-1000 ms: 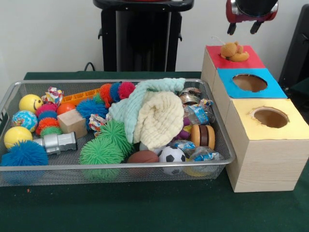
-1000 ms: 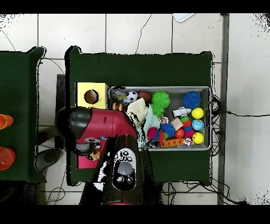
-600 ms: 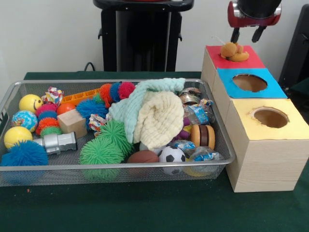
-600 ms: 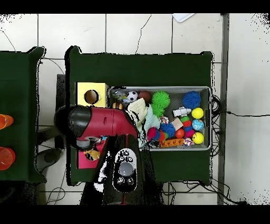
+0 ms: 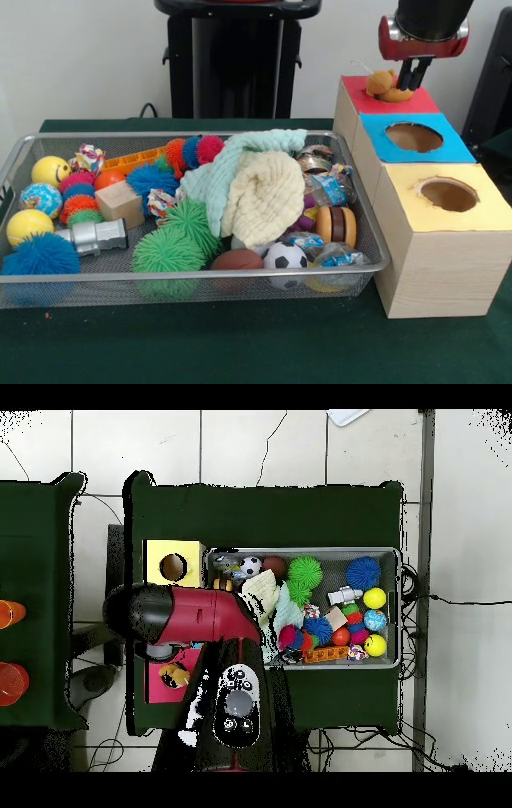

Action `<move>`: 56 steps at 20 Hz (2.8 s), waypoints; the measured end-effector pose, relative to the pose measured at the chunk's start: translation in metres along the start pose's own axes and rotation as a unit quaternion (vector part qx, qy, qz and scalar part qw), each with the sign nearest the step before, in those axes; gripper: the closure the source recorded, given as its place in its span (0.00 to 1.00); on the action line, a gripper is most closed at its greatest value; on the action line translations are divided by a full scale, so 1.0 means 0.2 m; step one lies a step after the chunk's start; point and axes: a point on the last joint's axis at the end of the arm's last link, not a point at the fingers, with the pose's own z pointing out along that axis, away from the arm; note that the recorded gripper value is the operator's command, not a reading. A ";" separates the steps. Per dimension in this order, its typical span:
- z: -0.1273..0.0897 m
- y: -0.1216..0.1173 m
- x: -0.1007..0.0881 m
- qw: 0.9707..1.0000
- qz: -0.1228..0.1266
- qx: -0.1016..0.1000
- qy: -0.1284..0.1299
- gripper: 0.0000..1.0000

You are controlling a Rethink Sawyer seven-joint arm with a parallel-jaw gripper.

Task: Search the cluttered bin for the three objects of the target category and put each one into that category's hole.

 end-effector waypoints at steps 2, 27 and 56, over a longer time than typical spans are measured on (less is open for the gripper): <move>0.01 0.00 0.00 1.000 0.000 0.000 0.003 1.00; 0.32 -0.04 0.04 0.998 0.008 0.002 0.058 1.00; 0.22 0.00 0.28 0.999 0.009 0.001 0.039 1.00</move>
